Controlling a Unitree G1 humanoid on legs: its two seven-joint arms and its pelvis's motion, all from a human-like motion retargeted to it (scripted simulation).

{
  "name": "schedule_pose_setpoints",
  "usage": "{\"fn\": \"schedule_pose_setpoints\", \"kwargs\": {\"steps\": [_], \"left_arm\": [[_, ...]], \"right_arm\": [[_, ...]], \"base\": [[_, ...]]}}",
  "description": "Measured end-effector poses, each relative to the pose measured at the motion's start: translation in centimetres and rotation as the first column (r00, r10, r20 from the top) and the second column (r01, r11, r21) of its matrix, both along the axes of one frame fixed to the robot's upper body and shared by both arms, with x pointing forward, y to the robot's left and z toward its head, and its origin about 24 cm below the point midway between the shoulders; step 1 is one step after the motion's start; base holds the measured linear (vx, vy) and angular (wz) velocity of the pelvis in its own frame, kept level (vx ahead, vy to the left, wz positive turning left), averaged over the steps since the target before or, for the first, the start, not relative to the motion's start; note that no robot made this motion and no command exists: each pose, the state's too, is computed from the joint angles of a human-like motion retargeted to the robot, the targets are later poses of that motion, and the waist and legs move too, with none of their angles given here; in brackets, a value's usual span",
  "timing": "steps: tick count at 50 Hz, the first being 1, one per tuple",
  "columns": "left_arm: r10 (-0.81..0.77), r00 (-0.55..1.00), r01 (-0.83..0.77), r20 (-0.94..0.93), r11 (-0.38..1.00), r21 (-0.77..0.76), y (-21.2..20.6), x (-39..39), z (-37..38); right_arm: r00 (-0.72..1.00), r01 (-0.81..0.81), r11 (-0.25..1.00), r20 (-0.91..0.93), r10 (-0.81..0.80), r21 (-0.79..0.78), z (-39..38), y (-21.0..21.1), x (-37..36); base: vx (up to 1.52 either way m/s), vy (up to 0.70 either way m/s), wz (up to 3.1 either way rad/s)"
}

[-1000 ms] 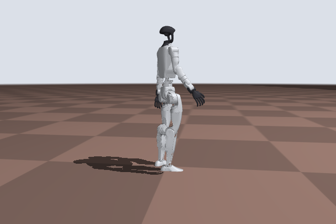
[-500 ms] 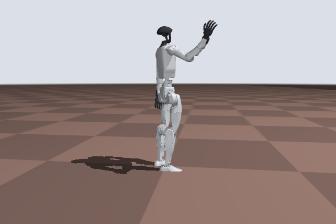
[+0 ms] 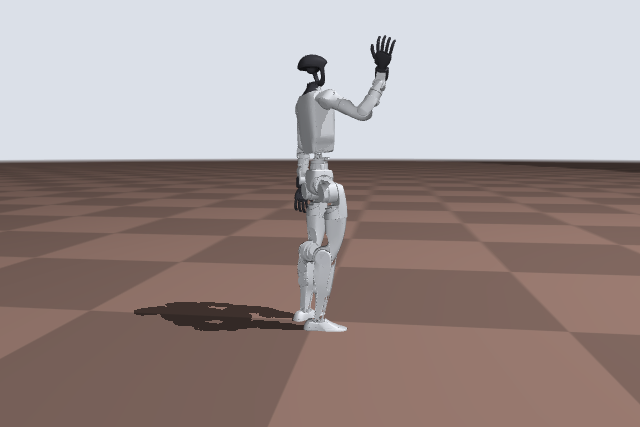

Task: Upper body actions

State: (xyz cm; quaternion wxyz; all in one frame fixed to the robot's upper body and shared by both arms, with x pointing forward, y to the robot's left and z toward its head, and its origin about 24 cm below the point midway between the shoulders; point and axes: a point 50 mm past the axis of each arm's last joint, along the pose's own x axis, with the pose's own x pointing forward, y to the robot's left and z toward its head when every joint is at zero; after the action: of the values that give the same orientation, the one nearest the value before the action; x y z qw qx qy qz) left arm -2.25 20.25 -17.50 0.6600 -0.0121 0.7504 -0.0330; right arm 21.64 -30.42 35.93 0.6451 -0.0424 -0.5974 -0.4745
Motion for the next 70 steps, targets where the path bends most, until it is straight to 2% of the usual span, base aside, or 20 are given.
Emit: {"fn": "schedule_pose_setpoints", "kwargs": {"steps": [5, 9, 14, 17, 19, 25, 31, 34, 38, 40, 43, 45, 49, 53, 59, 64, 67, 70], "left_arm": [[0.006, 1.0, -0.006, -0.001, 1.0, -0.003, 0.0, -0.1, 0.0], [0.012, 1.0, -0.012, -0.004, 1.0, -0.005, -0.1, -0.2, 0.0], [0.004, 1.0, -0.004, -0.007, 1.0, -0.011, -0.2, -0.2, 0.0], [0.002, 1.0, -0.002, -0.01, 1.0, -0.015, -0.3, -0.3, 0.0], [0.0, 1.0, 0.0, -0.008, 1.0, -0.018, -0.4, -0.2, 0.0], [-0.016, 1.0, 0.016, -0.003, 1.0, -0.024, -0.7, 0.0, -0.1], [-0.019, 1.0, 0.019, -0.007, 1.0, -0.025, -0.7, -0.1, -0.1], [-0.011, 1.0, 0.011, -0.008, 1.0, -0.024, -0.7, -0.1, -0.1], [-0.007, 1.0, 0.006, -0.01, 1.0, -0.024, -0.7, -0.2, -0.1], [-0.006, 1.0, 0.006, -0.01, 1.0, -0.024, -0.7, -0.2, -0.1], [-0.003, 1.0, 0.003, -0.009, 1.0, -0.023, -0.7, -0.2, -0.1], [0.0, 1.0, 0.0, -0.009, 1.0, -0.022, -0.7, -0.2, -0.1], [0.005, 1.0, -0.006, -0.01, 1.0, -0.023, -0.7, -0.3, -0.1], [0.001, 1.0, -0.001, -0.011, 1.0, -0.022, -0.7, -0.3, -0.1], [-0.012, 1.0, 0.012, -0.009, 1.0, -0.023, -0.7, -0.2, -0.1], [-0.017, 1.0, 0.017, -0.005, 1.0, -0.023, -0.7, 0.0, -0.1], [-0.021, 1.0, 0.021, -0.003, 1.0, -0.022, -0.7, 0.1, -0.1], [-0.015, 1.0, 0.015, -0.002, 1.0, -0.02, -0.7, 0.0, -0.1]], "right_arm": [[0.999, 0.039, 0.997, 0.027, -0.038, -0.061, 0.1, 0.3, -0.5], [0.976, 0.214, 0.954, 0.081, -0.201, -0.208, 0.8, 1.1, -1.9], [0.872, 0.484, 0.778, 0.302, -0.386, -0.401, 1.3, 3.7, -4.0], [0.805, 0.581, 0.676, 0.442, -0.396, -0.453, 1.1, 5.2, -4.9], [0.787, 0.599, 0.651, 0.492, -0.373, -0.466, 0.9, 5.8, -5.3], [0.822, 0.545, 0.714, 0.447, -0.353, -0.439, 0.8, 5.5, -5.2], [0.92, 0.38, 0.872, 0.224, -0.322, -0.308, 0.2, 2.9, -2.7], [0.972, 0.234, 0.953, 0.067, -0.225, -0.192, -0.5, 1.5, -0.8], [0.996, -0.002, 1.0, -0.09, 0.0, -0.023, -1.7, 0.4, 1.6], [0.988, -0.111, 0.993, -0.104, 0.113, 0.032, -2.1, 0.2, 2.3], [0.979, -0.19, 0.98, -0.063, 0.193, 0.054, -2.3, 0.1, 2.3], [0.986, -0.162, 0.987, -0.04, 0.163, 0.017, -2.0, 0.2, 1.7], [0.998, 0.058, 0.986, 0.015, -0.056, -0.157, -0.7, 1.1, -0.3], [0.959, 0.274, 0.897, 0.164, -0.229, -0.347, 0.5, 3.2, -2.3], [0.915, 0.386, 0.742, 0.331, -0.231, -0.549, 0.9, 6.3, -3.8], [0.914, 0.399, 0.746, 0.301, -0.273, -0.534, 0.8, 6.0, -3.3], [0.931, 0.36, 0.812, 0.236, -0.279, -0.46, 0.5, 4.8, -2.5], [0.967, 0.251, 0.902, 0.139, -0.215, -0.35, -0.1, 3.3, -1.4]], "base": [[0.0, 0.0, 0.0], [0.0, 0.0, 0.0], [0.0, 0.0, 0.0], [0.0, 0.0, 0.0], [0.0, 0.0, 0.0], [0.0, 0.0, 0.0], [0.0, 0.0, 0.0], [0.0, 0.0, 0.0], [0.0, 0.0, 0.0], [0.0, 0.0, 0.0], [0.0, 0.0, 0.0], [0.0, 0.0, 0.0], [0.0, 0.0, 0.0], [0.0, 0.0, 0.0], [0.0, 0.0, 0.0], [0.0, 0.0, 0.0], [0.0, 0.0, 0.0], [0.0, 0.0, 0.0]]}}
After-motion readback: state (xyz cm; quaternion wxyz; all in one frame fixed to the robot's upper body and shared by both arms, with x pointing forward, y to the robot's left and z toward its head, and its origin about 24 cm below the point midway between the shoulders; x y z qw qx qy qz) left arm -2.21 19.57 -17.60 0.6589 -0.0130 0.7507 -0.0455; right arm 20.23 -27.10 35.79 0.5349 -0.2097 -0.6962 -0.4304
